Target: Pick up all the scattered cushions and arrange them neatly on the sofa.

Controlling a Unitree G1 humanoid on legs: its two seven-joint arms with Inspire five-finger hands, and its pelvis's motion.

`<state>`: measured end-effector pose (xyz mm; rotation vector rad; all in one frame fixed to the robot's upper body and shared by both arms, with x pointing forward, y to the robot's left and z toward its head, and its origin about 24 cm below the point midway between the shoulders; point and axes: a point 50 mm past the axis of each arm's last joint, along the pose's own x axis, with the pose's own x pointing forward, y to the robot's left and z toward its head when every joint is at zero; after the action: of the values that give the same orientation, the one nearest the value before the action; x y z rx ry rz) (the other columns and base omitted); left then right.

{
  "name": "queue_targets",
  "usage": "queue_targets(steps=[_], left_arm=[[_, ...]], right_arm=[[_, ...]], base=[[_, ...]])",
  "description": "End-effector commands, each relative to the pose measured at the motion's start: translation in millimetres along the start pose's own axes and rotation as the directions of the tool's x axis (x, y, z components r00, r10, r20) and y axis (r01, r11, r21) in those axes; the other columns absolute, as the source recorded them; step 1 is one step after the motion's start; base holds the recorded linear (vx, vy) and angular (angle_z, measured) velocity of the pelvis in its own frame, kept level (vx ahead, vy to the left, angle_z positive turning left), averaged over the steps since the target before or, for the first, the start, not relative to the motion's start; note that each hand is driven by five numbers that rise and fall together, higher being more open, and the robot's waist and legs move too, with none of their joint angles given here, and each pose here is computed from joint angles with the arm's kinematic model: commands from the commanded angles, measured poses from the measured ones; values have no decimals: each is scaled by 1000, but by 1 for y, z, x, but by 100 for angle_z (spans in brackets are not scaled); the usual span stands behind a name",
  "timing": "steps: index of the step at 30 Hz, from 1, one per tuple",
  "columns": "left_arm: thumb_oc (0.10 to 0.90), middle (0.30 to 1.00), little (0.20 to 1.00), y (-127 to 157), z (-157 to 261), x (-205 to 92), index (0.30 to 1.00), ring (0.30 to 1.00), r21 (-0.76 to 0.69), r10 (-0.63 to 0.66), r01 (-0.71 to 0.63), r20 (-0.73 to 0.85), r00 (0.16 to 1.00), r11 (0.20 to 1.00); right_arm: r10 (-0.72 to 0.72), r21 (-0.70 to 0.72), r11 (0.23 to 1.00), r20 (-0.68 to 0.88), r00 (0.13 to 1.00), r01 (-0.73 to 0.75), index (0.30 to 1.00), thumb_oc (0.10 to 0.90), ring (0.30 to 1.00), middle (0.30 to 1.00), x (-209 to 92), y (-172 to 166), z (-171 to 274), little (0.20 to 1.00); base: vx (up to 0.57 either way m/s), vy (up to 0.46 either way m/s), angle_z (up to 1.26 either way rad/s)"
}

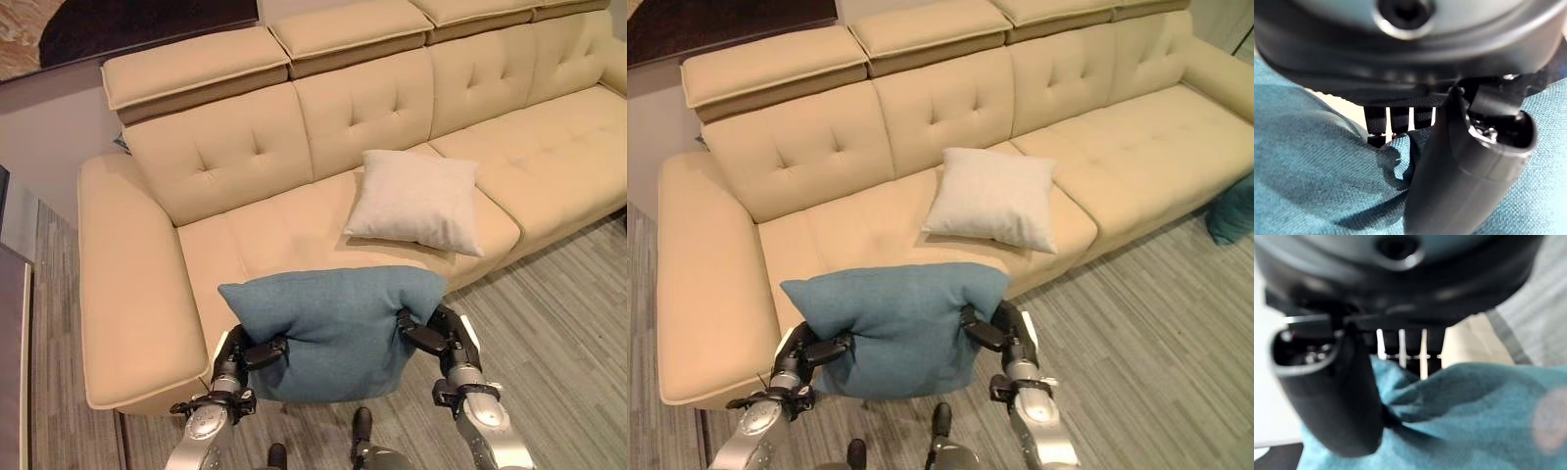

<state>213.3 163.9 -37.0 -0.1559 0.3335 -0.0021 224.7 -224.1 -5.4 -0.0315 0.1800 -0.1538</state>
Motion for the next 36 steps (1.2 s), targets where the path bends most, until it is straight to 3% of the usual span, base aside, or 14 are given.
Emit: queue_targets(steps=[1, 9, 21, 36], left_arm=[[400, 300, 300, -42, 75, 10, 300, 300, -32, -192, 219, 368, 910, 975], [400, 300, 300, -33, 64, 6, 300, 300, -21, -176, 193, 321, 931, 981], [400, 300, 300, -15, 69, 1, 300, 300, 43, -149, 143, 330, 932, 989], [400, 300, 300, -24, 87, 6, 300, 300, 10, -147, 158, 416, 897, 987]], right_arm=[[137, 58, 985, 324, 936, -165, 300, 400, 300, 300, 6, 31, 63, 300], [86, 86, 990, 285, 955, -115, 300, 400, 300, 300, 2, 23, 52, 300], [161, 99, 975, 294, 942, -197, 300, 400, 300, 300, 3, 46, 53, 300], [132, 79, 983, 318, 939, -165, 300, 400, 300, 300, 6, 37, 60, 300]], base=[[94, -153, 37], [231, -31, 16], [205, 113, -2], [97, -91, 52]])
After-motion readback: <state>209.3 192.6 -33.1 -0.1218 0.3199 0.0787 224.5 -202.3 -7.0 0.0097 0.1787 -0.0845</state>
